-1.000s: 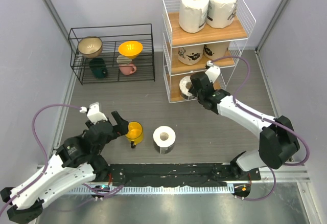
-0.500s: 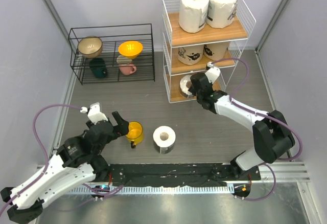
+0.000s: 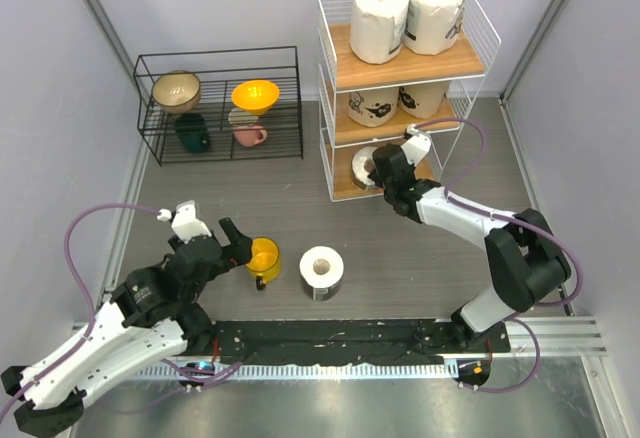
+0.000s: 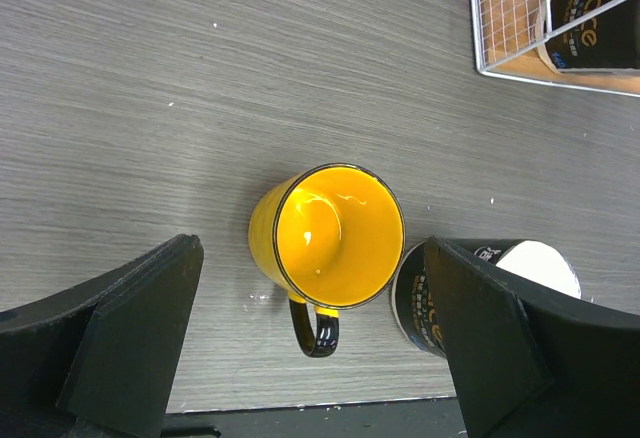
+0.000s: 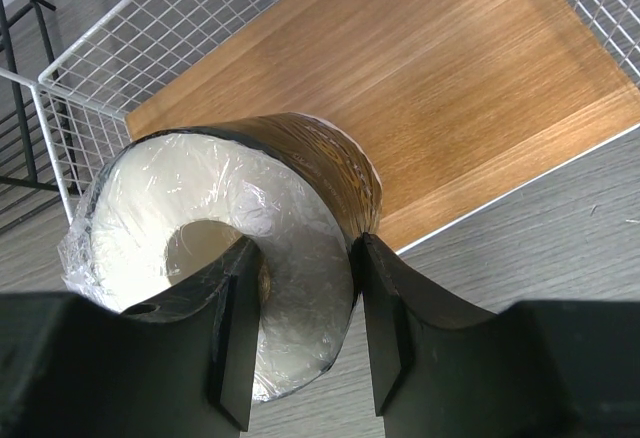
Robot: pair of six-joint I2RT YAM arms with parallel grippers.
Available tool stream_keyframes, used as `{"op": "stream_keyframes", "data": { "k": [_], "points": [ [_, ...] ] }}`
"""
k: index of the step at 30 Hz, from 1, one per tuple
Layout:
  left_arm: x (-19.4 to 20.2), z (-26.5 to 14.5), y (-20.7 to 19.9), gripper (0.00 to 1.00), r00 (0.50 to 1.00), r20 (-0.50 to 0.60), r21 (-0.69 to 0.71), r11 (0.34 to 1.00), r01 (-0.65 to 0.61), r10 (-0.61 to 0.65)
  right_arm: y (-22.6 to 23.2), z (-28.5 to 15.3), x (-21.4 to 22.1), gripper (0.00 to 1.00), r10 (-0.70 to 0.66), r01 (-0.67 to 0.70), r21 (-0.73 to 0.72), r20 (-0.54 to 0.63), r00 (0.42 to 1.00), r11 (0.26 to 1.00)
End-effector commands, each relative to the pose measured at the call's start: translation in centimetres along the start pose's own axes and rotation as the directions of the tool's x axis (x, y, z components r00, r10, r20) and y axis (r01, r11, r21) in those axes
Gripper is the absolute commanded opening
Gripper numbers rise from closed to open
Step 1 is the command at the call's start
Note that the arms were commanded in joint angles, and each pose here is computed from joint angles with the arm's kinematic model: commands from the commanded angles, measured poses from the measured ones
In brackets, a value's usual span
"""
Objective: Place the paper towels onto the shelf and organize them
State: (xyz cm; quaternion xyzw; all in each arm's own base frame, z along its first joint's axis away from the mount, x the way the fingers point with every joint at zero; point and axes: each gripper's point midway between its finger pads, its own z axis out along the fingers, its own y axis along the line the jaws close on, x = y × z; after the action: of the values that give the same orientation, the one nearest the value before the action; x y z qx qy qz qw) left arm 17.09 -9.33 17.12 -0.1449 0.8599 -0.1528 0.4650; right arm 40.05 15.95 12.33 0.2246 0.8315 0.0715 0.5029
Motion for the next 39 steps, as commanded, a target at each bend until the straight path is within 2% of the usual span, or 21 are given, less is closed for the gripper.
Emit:
{"op": "stream_keyframes", "data": {
  "k": [1,6,19,27,34,39],
  "points": [
    [-0.5,0.0,-0.4,1.0,1.0,0.019,0.009,1.0,0.011,-0.012,1.7,0.3,-2.1,0.34,0.086,-0.083,-0.052,0.067,0.994,0.995],
    [-0.5,-0.1,-0.4,1.0,1.0,0.02,0.01,1.0,0.014,-0.014,1.7,0.6,-1.8,0.37,0.084,-0.081,-0.051,0.058,0.995,0.995],
    [-0.5,-0.5,0.4,1.0,0.999,0.026,0.009,1.0,0.029,-0.03,1.6,-0.3,-2.8,0.61,0.107,-0.102,-0.061,0.082,0.991,0.993],
    [-0.5,-0.5,0.2,1.0,0.999,0.02,0.011,0.999,0.032,-0.033,1.8,-2.3,-4.7,0.64,0.132,-0.119,-0.11,0.115,0.985,0.987],
    [-0.7,-0.7,0.2,1.0,0.999,0.027,0.015,0.999,0.034,-0.035,1.4,-6.6,-6.9,0.65,0.169,-0.14,-0.206,0.132,0.977,0.968],
    [-1.1,-0.8,0.1,1.0,0.998,0.038,0.017,0.999,0.039,-0.04,-0.3,-9.8,-4.6,0.65,0.139,-0.126,-0.23,0.041,0.989,0.965]
  ]
}}
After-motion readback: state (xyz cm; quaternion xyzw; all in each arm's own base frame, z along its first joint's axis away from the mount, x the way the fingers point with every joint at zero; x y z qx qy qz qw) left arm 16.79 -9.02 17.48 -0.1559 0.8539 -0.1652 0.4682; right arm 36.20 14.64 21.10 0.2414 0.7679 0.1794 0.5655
